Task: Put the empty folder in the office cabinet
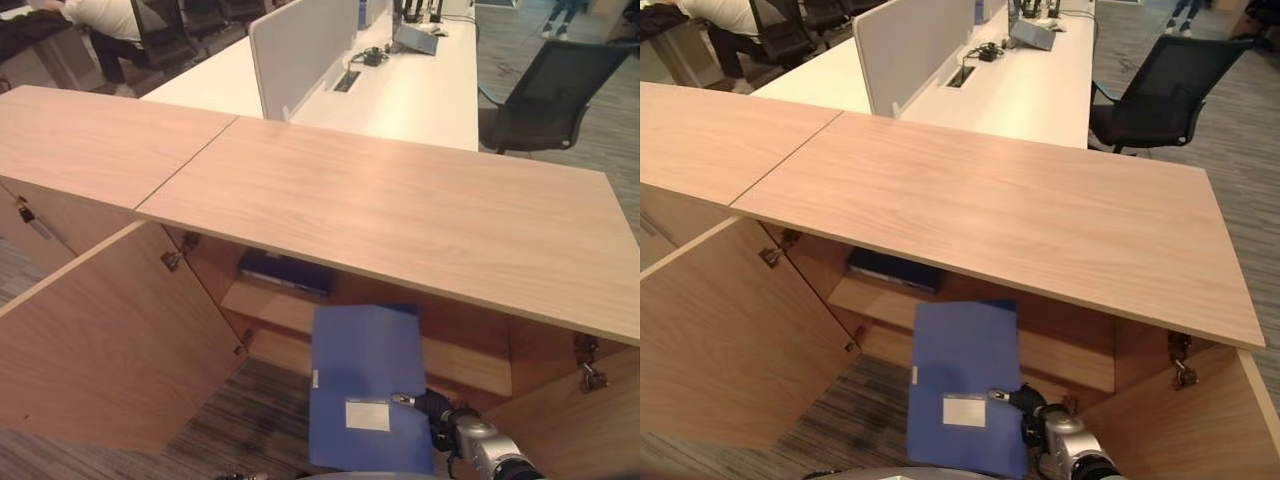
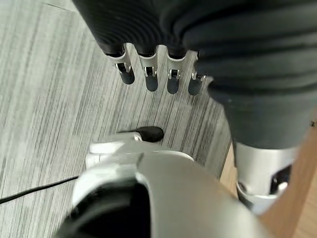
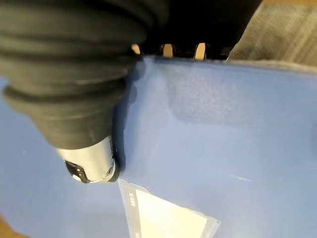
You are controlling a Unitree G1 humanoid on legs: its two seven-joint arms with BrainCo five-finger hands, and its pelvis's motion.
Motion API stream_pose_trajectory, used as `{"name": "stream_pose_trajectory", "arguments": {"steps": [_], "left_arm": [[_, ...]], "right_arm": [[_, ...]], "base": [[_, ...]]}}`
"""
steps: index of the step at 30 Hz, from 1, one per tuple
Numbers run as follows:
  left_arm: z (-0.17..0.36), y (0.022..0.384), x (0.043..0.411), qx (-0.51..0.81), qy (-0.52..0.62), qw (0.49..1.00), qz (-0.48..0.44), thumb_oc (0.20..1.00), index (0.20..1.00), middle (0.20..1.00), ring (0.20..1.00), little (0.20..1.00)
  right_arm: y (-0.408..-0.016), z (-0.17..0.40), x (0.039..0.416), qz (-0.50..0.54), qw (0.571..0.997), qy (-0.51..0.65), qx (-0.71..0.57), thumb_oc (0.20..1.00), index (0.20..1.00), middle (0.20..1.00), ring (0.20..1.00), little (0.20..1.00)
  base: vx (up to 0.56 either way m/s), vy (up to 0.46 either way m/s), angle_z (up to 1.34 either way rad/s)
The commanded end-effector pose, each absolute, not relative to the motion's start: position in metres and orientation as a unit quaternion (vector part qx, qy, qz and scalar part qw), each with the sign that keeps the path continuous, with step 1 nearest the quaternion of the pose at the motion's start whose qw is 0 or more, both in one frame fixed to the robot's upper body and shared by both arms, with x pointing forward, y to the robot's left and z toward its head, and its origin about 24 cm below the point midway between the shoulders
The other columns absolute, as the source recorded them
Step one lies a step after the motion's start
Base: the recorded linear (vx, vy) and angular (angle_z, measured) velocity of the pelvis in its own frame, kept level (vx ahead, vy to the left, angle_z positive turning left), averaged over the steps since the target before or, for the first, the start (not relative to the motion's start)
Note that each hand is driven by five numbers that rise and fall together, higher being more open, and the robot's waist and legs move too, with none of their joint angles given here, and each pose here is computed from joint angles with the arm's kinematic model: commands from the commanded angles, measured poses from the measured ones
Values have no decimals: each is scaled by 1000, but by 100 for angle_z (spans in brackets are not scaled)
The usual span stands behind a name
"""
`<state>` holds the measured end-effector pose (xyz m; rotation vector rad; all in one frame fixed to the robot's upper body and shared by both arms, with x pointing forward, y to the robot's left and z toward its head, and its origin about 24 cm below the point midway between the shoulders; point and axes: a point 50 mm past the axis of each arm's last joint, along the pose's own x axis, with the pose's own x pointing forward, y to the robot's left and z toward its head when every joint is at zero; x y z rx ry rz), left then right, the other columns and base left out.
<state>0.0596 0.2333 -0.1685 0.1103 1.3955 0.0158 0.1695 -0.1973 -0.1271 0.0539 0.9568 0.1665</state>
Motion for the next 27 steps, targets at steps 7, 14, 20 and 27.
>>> {"name": "stream_pose_trajectory", "arguments": {"steps": [7, 14, 20, 27], "left_arm": [[-166, 260, -7, 89, 720, 685, 72, 1000, 1000, 1000, 1000, 1000], [-167, 256, -4, 86, 711, 691, 99, 1000, 1000, 1000, 1000, 1000], [-167, 257, 13, 84, 688, 712, 112, 1000, 1000, 1000, 1000, 1000], [-167, 257, 18, 100, 684, 713, 114, 1000, 1000, 1000, 1000, 1000]], "right_arm": [[-174, -109, 205, -62, 882, 342, 318, 200, 200, 200, 200, 200], [-170, -75, 246, -101, 868, 225, 432, 200, 200, 200, 200, 200], [-169, -59, 262, -102, 864, 186, 457, 200, 200, 200, 200, 200], [-168, -42, 277, -97, 864, 146, 472, 200, 200, 200, 200, 200]], "base": [[24, 107, -26], [-21, 85, -22], [56, -88, -47], [76, -251, 8]]}}
